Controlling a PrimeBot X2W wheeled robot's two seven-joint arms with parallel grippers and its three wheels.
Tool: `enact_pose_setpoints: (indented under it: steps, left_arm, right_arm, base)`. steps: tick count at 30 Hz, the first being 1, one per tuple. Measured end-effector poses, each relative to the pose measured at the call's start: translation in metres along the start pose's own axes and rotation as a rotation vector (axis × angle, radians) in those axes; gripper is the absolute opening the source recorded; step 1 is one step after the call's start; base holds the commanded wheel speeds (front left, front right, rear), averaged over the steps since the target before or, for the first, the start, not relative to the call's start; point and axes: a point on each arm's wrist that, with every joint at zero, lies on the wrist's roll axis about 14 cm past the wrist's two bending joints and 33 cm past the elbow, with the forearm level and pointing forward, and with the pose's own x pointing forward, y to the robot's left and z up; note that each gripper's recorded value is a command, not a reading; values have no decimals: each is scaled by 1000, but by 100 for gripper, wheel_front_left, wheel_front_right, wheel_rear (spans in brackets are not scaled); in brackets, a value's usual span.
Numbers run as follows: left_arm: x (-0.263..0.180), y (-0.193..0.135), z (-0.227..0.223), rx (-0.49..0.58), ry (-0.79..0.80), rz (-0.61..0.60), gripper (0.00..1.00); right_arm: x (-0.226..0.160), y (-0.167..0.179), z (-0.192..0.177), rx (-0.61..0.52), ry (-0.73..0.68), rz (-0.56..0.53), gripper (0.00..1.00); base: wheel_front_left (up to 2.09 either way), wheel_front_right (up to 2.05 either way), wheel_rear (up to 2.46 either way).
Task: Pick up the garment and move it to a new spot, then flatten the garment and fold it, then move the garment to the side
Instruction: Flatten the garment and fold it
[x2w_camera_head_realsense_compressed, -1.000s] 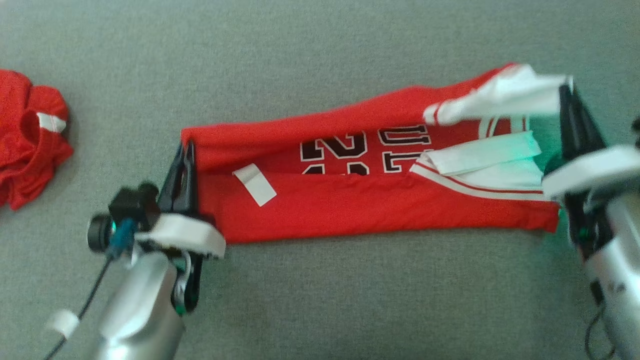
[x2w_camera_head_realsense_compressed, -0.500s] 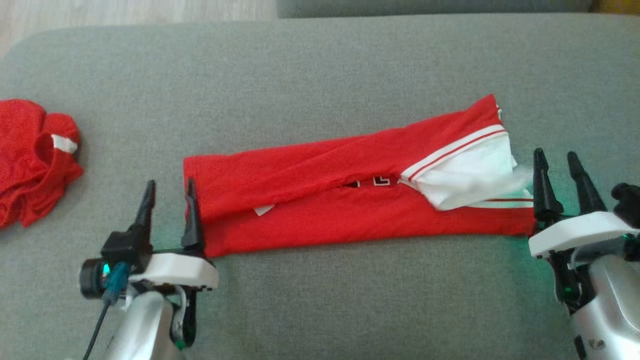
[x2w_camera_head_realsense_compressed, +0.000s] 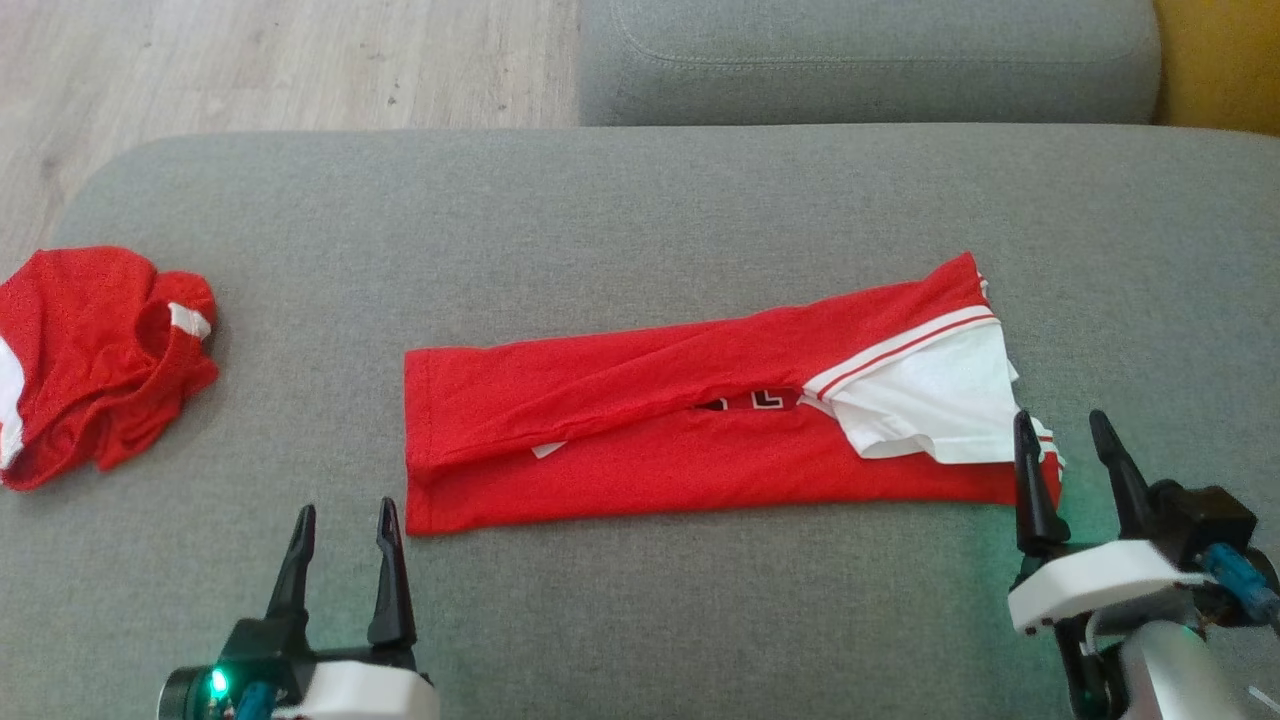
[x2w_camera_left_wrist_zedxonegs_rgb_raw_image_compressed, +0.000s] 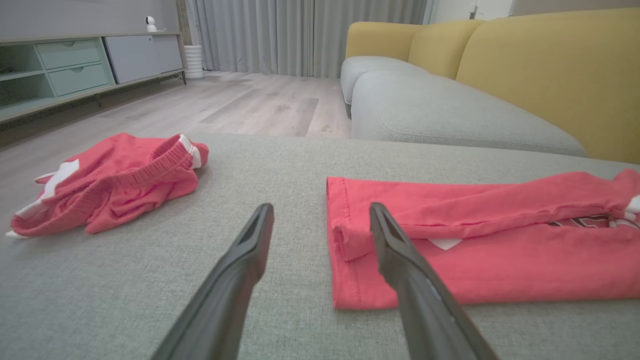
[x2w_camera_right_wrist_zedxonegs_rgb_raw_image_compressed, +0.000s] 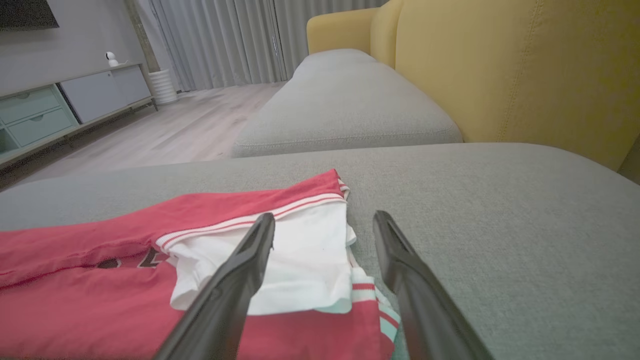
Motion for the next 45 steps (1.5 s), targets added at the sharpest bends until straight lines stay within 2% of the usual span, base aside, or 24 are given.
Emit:
enact_pose_setpoints:
  steps: [8,15,19,23,29,30,31,32,35,38,42,43,45]
  left_arm:
    - [-2,-7,-10,-18,32,-22,100]
    - [10,-21,-22,-52,75,-54,100]
    - [15,-19,-26,-61,89,-42,100]
    - [17,-16,-33,-67,112,-25,100]
    - [23,-13,-36,-64,122,-15,100]
    - [24,-12,-36,-62,123,-11,100]
    - [25,-13,-36,-62,123,-11,100]
    - [25,-14,-36,-62,123,-14,100]
    - [26,-18,-36,-62,122,-25,100]
    - [27,-24,-34,-63,118,-44,100]
    - [28,-33,-30,-65,106,-76,100]
    - [28,-33,-30,-65,106,-76,100]
    - [29,-39,-28,-66,100,-98,100]
  right_arm:
    - [0,-6,-31,-6,113,-17,100]
    - [55,-8,-22,-48,184,7,100]
    - [68,-14,-40,-67,286,3,100]
    - [69,-12,-71,-53,407,6,100]
    - [86,-2,-76,7,441,23,100]
    - [86,1,-77,19,445,30,78]
    - [86,3,-78,37,449,35,32]
    - [86,7,-78,50,454,44,0]
    - [83,14,-78,85,465,61,0]
    - [80,3,-73,97,427,37,0]
    - [67,-34,-65,93,356,-56,0]
    - [67,-34,-65,93,356,-56,0]
    - [59,-61,-57,81,313,-118,0]
  base:
    - [0,0,0]
    - [0,0,0]
    - [0,0,0]
    - [0,0,0]
    - [0,0,0]
    - [0,0,0]
    - [0,0,0]
    - [0,0,0]
    - [0,0,0]
    - [0,0,0]
    - [0,0,0]
    - [0,0,0]
    - [0,0,0]
